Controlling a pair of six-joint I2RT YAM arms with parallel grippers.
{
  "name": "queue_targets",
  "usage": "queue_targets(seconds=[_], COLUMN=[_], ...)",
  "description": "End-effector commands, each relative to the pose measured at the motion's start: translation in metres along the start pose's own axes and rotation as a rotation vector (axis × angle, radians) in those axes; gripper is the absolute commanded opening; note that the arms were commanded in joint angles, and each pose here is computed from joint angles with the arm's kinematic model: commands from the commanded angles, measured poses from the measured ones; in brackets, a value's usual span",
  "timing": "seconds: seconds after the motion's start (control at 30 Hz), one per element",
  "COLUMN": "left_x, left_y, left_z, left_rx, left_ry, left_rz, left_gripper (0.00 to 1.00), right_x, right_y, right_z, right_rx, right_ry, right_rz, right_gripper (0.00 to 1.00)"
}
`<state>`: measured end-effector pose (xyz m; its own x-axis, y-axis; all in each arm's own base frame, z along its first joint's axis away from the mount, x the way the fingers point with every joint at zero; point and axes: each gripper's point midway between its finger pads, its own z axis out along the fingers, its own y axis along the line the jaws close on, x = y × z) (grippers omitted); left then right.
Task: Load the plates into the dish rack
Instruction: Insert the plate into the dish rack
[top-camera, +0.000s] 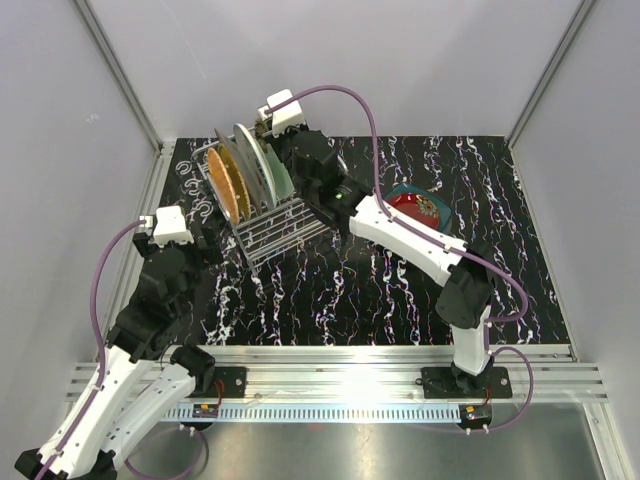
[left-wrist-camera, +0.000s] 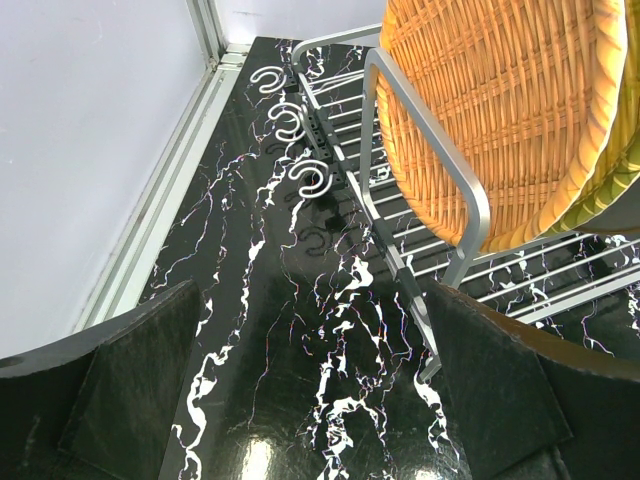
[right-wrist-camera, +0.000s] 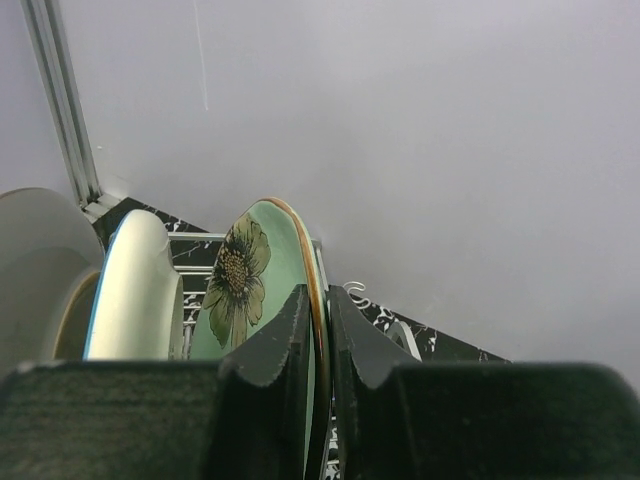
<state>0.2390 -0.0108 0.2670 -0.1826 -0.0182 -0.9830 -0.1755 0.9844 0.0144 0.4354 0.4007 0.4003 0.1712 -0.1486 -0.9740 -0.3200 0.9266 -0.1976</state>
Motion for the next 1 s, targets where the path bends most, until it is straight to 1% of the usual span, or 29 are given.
queue_targets(seconds=[0.0, 0.23, 0.37, 0.53, 0.77, 0.97], left_x=[-0.007, -0.008, -0.007, -0.007, -0.008, -0.008], left_y=[-0.004, -0.005, -0.005, -0.005, -0.005, -0.005], left_z=[0.003, 0.003, 0.003, 0.004, 0.003, 0.002], left_rx=[0.011, 0.015, 0.014, 0.014, 0.016, 0.019], left_ry=[-0.024, -0.026, -0.025, -0.024, -0.027, -0.028], left_rz=[-0.015, -0.017, -0.016, -0.016, -0.018, -0.021], left_gripper=[0.99, 0.99, 0.99, 0.99, 0.99, 0.99], right_x=[0.022, 0.023, 0.023, 0.028, 0.027, 0.025], right_y=[0.014, 0.016, 0.02, 0.024, 0.033, 0.037], right_z=[-0.01, -0.016, -0.021, -0.023, -0.029, -0.032], right_rx=[-0.036, -0.034, -0.047, -0.057, -0.083, -0.111], right_ry=[0.058, 0.061, 0.071, 0.082, 0.088, 0.095], right_rz=[-0.104, -0.208, -0.235, -0.243, -0.257, -0.207], right_gripper=[0.17, 0.17, 0.19, 0.2, 0.27, 0.29])
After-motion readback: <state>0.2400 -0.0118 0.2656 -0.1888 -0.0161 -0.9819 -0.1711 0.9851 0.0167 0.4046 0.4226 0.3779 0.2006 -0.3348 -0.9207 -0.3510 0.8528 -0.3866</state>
